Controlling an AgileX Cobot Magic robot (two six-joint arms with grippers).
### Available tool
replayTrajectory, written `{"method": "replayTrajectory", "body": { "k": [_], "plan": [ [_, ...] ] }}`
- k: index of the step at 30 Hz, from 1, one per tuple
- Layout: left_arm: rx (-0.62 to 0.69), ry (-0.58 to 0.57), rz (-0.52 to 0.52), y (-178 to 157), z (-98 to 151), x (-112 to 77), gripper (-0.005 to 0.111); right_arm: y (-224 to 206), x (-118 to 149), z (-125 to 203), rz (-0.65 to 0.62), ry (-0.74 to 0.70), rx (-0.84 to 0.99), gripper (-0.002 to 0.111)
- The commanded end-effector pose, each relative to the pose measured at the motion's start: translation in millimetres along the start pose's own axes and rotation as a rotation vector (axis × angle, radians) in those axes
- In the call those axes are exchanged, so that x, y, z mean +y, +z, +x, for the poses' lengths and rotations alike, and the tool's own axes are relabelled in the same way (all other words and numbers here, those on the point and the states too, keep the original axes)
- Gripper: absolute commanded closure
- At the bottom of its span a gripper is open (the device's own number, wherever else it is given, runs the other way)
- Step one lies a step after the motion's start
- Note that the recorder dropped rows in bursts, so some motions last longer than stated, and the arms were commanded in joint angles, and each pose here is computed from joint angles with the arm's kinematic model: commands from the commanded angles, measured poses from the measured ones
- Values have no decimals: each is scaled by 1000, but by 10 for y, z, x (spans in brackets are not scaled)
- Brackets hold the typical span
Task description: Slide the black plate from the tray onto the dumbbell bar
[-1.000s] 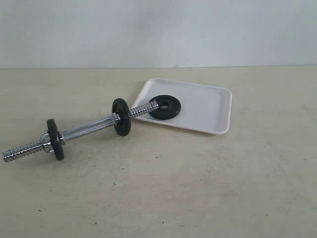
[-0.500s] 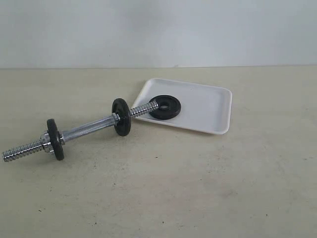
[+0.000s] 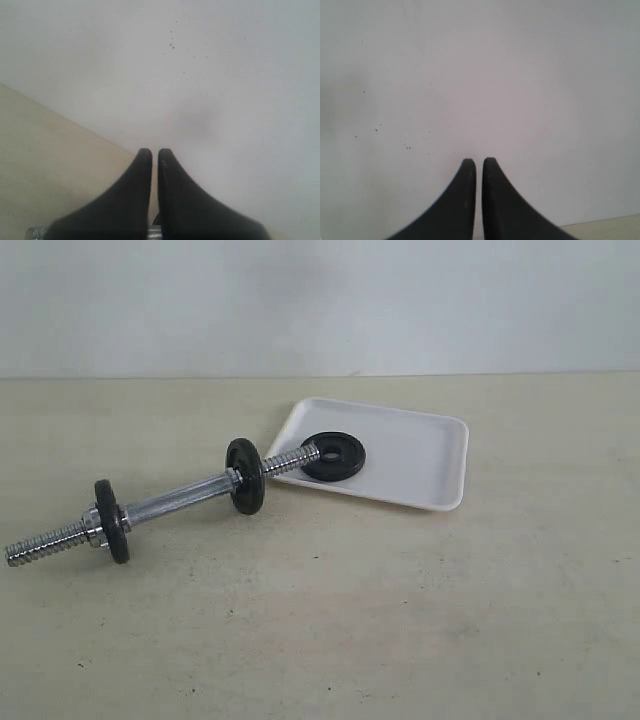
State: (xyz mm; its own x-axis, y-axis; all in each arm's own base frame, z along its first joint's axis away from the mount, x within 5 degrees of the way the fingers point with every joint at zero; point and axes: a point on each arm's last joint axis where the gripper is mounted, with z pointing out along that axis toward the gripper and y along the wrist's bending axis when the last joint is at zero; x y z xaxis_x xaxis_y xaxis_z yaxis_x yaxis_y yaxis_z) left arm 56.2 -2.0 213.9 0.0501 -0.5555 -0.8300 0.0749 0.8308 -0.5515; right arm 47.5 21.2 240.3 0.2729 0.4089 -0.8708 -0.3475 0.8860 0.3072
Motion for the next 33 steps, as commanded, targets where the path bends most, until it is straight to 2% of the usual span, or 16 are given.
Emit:
{"method": "replayTrajectory", "body": {
  "k": [1,4,9,17,22,27,33],
  "plan": [
    [10,-18,-3,-1,18,8,102,-3,7,-1,-7,-5,0,107],
    [15,23,-4,-2,22,10,102,-3,-2,4,3,-5,4,107],
    [80,271,-14,-4,78,28,102,-4,-25,15,28,-3,17,107],
    [107,225,3,-9,81,2,102,-2,-5,33,8,-95,46,107],
    [156,263,126,-28,67,-108,102,70,38,-71,-3,-146,62,107],
    [178,336,301,-58,87,-218,102,213,55,-125,-17,-163,122,107],
    [141,386,398,-81,70,-292,102,338,90,-101,-89,-143,168,107]
  ]
}}
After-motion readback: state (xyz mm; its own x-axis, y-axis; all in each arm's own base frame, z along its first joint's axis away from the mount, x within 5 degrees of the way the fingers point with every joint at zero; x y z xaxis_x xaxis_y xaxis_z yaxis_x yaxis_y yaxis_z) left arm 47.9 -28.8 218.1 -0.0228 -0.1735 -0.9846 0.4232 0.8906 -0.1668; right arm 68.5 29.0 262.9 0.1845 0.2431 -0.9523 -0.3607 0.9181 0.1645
